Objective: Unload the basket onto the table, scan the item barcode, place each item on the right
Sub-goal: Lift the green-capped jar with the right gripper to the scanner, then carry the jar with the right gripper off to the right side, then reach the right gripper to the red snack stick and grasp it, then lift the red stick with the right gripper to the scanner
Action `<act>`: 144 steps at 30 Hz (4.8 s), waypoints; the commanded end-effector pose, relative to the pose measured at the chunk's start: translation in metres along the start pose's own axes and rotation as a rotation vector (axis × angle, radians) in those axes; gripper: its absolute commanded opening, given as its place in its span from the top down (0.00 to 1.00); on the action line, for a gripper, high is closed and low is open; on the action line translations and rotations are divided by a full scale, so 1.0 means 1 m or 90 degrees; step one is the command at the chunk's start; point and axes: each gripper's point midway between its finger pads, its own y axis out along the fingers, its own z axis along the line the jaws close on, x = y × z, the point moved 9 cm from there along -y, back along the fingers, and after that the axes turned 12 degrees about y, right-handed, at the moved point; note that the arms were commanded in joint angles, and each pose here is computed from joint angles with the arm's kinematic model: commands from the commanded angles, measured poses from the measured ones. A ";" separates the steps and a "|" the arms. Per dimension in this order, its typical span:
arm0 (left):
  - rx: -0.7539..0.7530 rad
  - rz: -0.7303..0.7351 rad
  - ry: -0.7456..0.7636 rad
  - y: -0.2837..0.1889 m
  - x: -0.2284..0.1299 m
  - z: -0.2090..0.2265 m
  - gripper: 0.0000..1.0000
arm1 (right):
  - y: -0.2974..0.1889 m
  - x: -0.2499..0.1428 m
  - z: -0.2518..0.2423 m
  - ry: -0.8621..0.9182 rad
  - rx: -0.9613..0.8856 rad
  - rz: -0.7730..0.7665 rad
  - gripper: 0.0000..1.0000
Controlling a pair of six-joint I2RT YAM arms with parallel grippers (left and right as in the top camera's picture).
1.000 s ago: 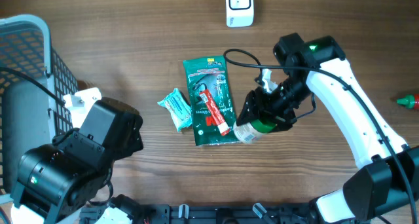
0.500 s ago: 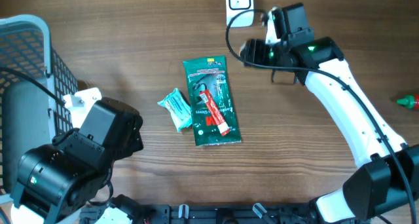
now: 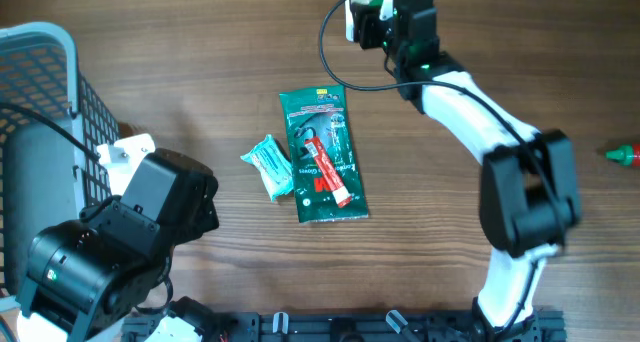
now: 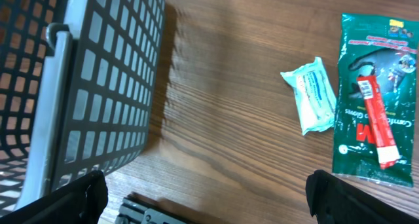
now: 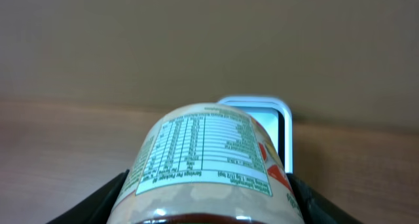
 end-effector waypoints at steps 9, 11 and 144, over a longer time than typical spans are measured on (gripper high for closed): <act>0.001 -0.002 -0.011 0.000 0.000 0.001 0.00 | 0.042 -0.011 -0.029 -0.009 -0.005 -0.154 0.40; 0.001 -0.002 -0.011 -0.001 0.000 0.001 0.00 | 0.042 0.001 -0.027 -0.004 -0.004 -0.162 0.40; 0.001 -0.002 -0.011 -0.001 0.000 0.001 0.00 | -0.368 -0.052 0.043 0.044 0.170 0.500 0.95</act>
